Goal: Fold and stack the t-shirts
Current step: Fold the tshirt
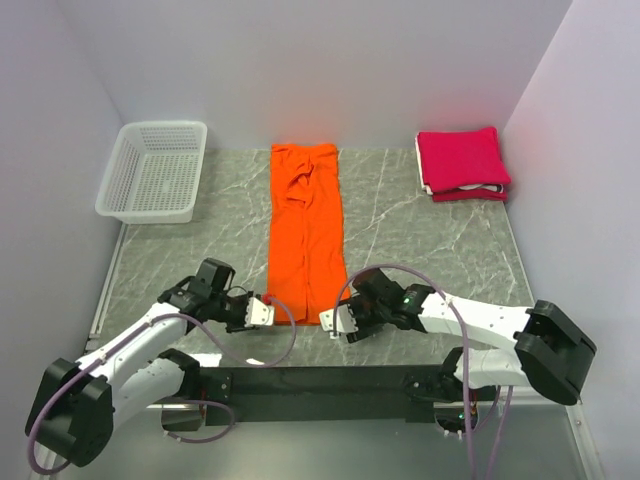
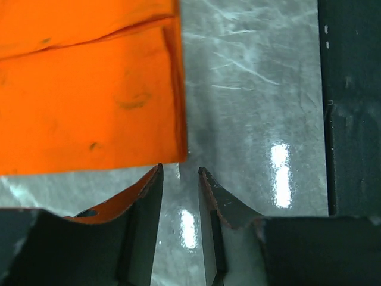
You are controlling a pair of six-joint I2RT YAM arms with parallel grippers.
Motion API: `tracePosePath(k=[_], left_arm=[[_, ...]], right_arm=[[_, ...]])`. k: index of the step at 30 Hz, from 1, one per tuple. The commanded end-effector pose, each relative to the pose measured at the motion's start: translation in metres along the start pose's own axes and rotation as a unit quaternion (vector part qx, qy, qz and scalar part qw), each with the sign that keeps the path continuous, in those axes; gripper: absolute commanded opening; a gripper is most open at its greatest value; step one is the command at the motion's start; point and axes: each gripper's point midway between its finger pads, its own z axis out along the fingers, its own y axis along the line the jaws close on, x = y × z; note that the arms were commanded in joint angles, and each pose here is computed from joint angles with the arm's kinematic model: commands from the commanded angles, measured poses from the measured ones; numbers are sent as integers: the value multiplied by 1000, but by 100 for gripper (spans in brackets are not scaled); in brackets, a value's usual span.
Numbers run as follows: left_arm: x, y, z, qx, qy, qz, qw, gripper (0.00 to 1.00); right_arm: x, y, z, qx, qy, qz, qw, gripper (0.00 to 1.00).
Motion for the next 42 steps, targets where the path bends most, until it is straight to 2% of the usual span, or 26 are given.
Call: tracePosePath(k=[1, 12, 22, 28, 31, 32, 33, 35, 39, 42], left_arm=[[-11, 13, 8, -23, -13, 79, 997, 37], [5, 14, 28, -9, 13, 81, 997, 39], [14, 8, 31, 14, 31, 94, 995, 39], [13, 3, 29, 27, 30, 107, 993, 41], [16, -1, 31, 35, 33, 117, 992, 40], [15, 0, 32, 35, 32, 118, 992, 40], [15, 0, 32, 34, 33, 118, 992, 39], [14, -1, 33, 39, 32, 117, 992, 40], [9, -3, 31, 45, 28, 122, 991, 47], [6, -3, 32, 41, 30, 127, 991, 46]], right_arm=[[-20, -36, 7, 68, -35, -42, 996, 56], [-20, -11, 19, 18, -44, -62, 997, 54], [-10, 2, 26, -26, -7, -76, 997, 54], [2, 8, 31, -43, 23, -78, 996, 35], [8, 12, 33, -44, 31, -75, 996, 17], [7, 12, 33, -43, 32, -71, 996, 7], [4, 8, 33, -38, 31, -61, 997, 3], [2, 5, 32, -35, 32, -51, 998, 0], [-3, -2, 31, -29, 31, -38, 998, 0], [-3, -3, 31, -27, 32, -33, 999, 0]])
